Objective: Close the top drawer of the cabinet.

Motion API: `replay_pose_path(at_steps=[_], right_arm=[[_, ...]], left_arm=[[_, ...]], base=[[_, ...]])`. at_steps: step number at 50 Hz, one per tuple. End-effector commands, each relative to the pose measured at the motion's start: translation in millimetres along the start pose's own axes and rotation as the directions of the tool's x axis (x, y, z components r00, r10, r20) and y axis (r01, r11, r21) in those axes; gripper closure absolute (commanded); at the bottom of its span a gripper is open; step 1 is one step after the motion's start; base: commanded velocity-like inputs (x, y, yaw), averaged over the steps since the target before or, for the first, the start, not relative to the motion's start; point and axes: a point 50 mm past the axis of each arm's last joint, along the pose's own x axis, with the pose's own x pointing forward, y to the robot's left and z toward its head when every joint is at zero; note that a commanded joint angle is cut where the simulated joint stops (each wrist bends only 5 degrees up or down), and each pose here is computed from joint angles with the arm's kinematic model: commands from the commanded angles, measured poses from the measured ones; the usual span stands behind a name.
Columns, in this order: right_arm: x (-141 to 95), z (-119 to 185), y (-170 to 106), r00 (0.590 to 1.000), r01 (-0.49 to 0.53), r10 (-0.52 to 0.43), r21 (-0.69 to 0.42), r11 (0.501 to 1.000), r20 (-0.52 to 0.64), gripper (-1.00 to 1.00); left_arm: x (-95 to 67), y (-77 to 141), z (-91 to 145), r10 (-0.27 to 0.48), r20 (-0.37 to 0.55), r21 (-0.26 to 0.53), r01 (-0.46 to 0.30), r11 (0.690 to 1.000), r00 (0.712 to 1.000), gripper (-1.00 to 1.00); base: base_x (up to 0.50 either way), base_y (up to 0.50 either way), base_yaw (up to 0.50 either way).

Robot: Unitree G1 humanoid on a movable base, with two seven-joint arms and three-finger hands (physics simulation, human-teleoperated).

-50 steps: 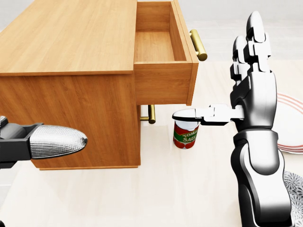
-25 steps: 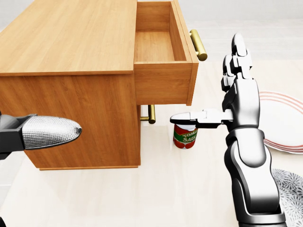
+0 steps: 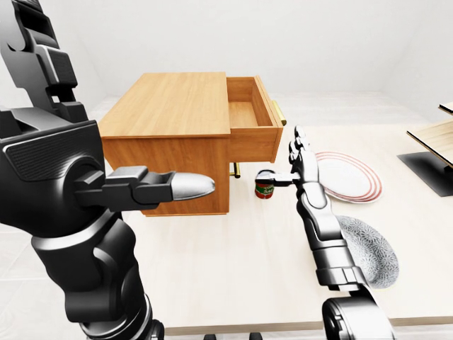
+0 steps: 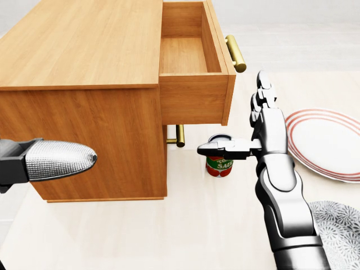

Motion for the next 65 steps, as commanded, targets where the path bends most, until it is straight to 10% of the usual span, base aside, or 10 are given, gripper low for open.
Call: replay_pose_path(at_steps=[1,65], right_arm=[[11,-8,8,0.999,-0.019,0.018,-0.012,1.000,-0.049,-1.00],[21,-14,74,0.977,-0.207,0.207,0.003,0.978,-0.055,-1.00]], left_arm=[[-0.8,0,1,-0.002,0.002,0.006,0.002,1.000,1.000,-1.00],[-0.8,0,3,0.002,0.012,0.016,-0.002,1.000,1.000,-1.00]], base=[[0.00,0.00,0.00],[0.00,0.00,0.00]])
